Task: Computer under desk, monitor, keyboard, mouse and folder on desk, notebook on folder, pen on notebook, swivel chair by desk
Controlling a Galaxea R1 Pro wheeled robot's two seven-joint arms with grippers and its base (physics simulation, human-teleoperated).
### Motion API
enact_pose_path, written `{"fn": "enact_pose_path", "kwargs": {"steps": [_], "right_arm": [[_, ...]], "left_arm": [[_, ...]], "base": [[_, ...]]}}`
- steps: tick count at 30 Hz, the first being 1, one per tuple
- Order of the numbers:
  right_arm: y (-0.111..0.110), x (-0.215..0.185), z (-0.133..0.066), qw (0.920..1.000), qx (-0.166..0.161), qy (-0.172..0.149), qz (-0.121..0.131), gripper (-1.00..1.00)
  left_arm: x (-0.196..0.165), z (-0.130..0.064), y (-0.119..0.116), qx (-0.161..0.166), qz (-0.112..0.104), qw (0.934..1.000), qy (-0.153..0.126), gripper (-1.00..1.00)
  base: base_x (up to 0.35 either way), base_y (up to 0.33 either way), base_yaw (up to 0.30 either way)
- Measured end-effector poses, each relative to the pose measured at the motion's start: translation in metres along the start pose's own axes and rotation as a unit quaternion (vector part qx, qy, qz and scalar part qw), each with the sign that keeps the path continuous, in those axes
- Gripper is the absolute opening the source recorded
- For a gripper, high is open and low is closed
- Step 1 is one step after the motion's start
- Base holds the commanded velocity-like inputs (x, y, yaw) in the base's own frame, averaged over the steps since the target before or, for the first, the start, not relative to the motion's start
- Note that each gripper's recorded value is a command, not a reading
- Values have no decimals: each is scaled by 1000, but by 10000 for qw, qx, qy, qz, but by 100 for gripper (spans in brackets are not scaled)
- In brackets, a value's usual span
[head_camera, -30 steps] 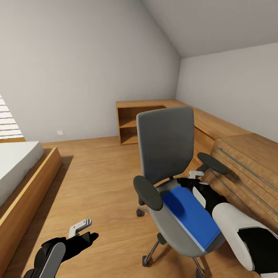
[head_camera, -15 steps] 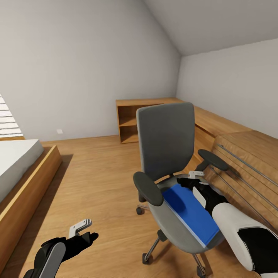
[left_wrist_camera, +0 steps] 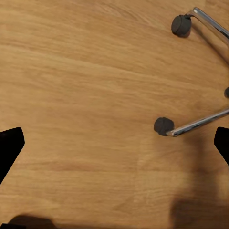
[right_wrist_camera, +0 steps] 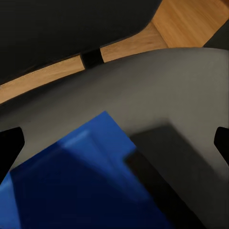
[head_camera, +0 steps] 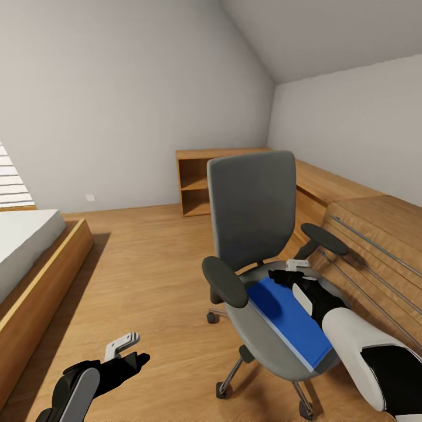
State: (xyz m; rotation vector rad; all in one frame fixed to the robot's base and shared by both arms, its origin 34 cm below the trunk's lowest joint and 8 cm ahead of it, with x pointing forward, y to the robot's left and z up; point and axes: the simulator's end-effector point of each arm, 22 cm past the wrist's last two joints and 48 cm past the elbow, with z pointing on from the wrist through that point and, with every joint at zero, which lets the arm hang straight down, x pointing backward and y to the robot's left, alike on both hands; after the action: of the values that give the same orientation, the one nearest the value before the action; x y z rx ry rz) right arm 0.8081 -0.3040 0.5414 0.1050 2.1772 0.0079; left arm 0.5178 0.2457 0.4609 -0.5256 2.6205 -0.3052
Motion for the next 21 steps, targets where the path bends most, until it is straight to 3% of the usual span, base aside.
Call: {"fn": "enact_pose_path", "kwargs": {"steps": [17,21], "right_arm": [[0,0,0,10000,0,3,0,100],[0,0,0,10000,0,6,0,100]], "left_arm": [[9,6,4,-24,-31,9999,119,100],[11,7,4,-27,-37,9999,141,100]], "base": [[-2,0,0],[-143,0,0]]}}
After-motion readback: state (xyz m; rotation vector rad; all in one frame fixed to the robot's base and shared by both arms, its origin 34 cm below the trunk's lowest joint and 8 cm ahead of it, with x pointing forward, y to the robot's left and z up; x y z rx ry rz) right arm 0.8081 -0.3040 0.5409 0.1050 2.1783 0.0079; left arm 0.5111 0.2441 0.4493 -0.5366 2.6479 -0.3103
